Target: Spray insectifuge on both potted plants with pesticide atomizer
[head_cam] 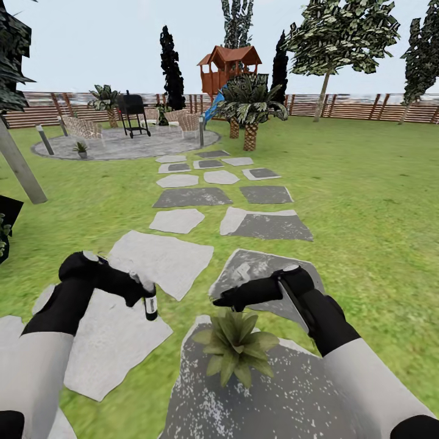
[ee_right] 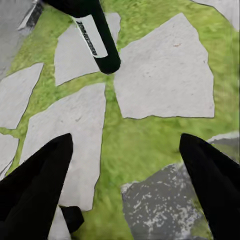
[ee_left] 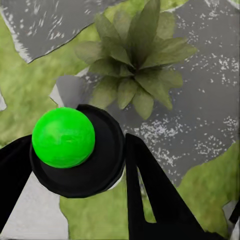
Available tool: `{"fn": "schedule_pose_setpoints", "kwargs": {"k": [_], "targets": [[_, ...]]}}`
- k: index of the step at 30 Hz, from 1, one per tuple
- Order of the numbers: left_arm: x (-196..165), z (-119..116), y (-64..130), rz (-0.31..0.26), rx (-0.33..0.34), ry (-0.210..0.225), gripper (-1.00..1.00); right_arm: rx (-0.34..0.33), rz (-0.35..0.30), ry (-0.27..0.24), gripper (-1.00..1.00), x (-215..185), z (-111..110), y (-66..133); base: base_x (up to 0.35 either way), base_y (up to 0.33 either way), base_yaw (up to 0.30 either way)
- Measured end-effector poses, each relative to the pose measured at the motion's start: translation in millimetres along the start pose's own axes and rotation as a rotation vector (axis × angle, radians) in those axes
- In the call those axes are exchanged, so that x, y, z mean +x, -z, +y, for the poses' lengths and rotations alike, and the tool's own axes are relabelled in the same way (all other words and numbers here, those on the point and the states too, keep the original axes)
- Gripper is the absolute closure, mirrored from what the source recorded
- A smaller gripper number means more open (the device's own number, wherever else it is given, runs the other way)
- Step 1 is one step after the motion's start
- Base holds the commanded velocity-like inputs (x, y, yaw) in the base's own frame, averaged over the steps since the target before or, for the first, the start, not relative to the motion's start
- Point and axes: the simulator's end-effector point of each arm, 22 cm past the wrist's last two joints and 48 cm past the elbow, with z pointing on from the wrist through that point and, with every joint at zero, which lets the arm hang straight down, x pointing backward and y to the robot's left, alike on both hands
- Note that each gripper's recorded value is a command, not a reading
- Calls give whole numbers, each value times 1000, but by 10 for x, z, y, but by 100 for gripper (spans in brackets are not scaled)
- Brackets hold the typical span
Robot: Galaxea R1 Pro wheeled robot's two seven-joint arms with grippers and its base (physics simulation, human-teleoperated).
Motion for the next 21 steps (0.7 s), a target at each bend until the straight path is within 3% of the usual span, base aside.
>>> {"fn": "schedule_pose_setpoints", "kwargs": {"k": [2, 5, 7, 9, 10, 11, 12, 14, 16, 18, 19, 21], "targets": [[38, 132, 119, -43, -24, 111, 100, 74, 42, -31, -100, 268, -358, 213, 0, 0, 0], [102, 251, 232, -76, -46, 197, 100, 175, 112, -101, -100, 720, -867, 594, 0, 0, 0], [165, 349, 329, -107, -64, 268, 100, 312, 199, -228, -100, 1386, -1498, 1259, 0, 0, 0], [202, 391, 374, -125, -71, 320, 100, 409, 224, -362, -100, 1870, -1884, 1818, 0, 0, 0], [234, 407, 386, -133, -70, 380, 100, 480, 203, -488, -100, 2278, -2145, 2287, 0, 0, 0], [245, 408, 390, -136, -69, 407, 100, 559, 199, -549, -100, 2602, -2323, 2812, 0, 0, 0], [248, 409, 390, -137, -68, 418, 100, 550, 180, -571, -100, 2666, -2327, 2768, 0, 0, 0], [255, 409, 389, -138, -66, 444, 100, 584, 136, -617, -100, 3053, -2405, 2995, 0, 0, 0], [284, 415, 381, -128, -71, 458, 100, 608, 123, -670, -100, 3430, -2389, 3100, 0, 0, 0], [379, 435, 356, -91, -88, 468, 100, 644, 144, -727, -100, 3744, -2354, 3160, 0, 0, 0], [493, 454, 323, -46, -107, 477, 100, 692, 180, -769, -100, 4024, -2329, 3229, 0, 0, 0], [658, 473, 279, 20, -131, 489, 100, 770, 214, -781, -100, 4340, -2327, 3339, 0, 0, 0]]}}
